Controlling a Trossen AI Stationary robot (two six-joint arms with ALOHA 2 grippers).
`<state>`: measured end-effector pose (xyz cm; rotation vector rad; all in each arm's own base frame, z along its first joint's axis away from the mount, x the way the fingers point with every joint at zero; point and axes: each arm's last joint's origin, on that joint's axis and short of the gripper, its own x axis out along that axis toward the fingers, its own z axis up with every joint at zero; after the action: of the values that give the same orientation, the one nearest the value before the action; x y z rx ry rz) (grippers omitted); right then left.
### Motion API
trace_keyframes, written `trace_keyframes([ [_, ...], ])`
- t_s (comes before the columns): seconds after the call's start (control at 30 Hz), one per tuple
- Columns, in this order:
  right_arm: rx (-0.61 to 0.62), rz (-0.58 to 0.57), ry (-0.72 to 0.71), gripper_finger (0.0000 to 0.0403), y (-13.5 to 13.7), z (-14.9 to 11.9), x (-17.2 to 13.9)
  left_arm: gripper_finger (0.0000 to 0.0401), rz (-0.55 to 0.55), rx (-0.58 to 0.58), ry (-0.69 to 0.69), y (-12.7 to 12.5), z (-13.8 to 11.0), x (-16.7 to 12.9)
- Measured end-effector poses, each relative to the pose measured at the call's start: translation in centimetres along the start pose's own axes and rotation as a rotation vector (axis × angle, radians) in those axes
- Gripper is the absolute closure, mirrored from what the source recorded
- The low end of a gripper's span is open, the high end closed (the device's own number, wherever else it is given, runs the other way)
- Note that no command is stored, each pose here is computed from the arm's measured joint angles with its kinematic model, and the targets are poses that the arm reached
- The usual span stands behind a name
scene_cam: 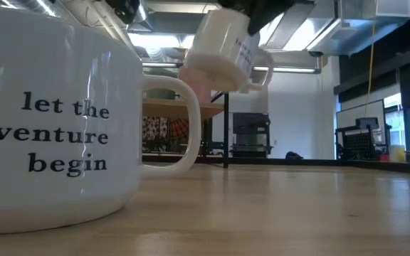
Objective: Place coffee mugs
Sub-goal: Put the light brown mug on the shelf
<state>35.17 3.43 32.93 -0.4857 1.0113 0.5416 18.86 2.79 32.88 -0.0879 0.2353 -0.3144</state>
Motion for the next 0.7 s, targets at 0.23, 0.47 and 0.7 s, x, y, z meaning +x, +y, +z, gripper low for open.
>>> trace_keyframes([
  [0.23, -0.061, 0.076, 0.017, 0.0403, -0.5, 0.2, 2.9, 0.0282, -0.047, 0.038, 0.067, 0.3, -0.9, 1.6],
  [0.47, -0.085, 0.07, -0.008, 0.0403, -0.6, 0.4, 3.0, 0.0246, -0.046, 0.084, 0.128, 0.5, -1.8, 3.4],
  [0.7, -0.139, 0.092, -0.021, 0.0403, -0.2, 0.7, 3.0, 0.0196, -0.054, 0.128, 0.158, 1.2, -2.5, 5.0],
])
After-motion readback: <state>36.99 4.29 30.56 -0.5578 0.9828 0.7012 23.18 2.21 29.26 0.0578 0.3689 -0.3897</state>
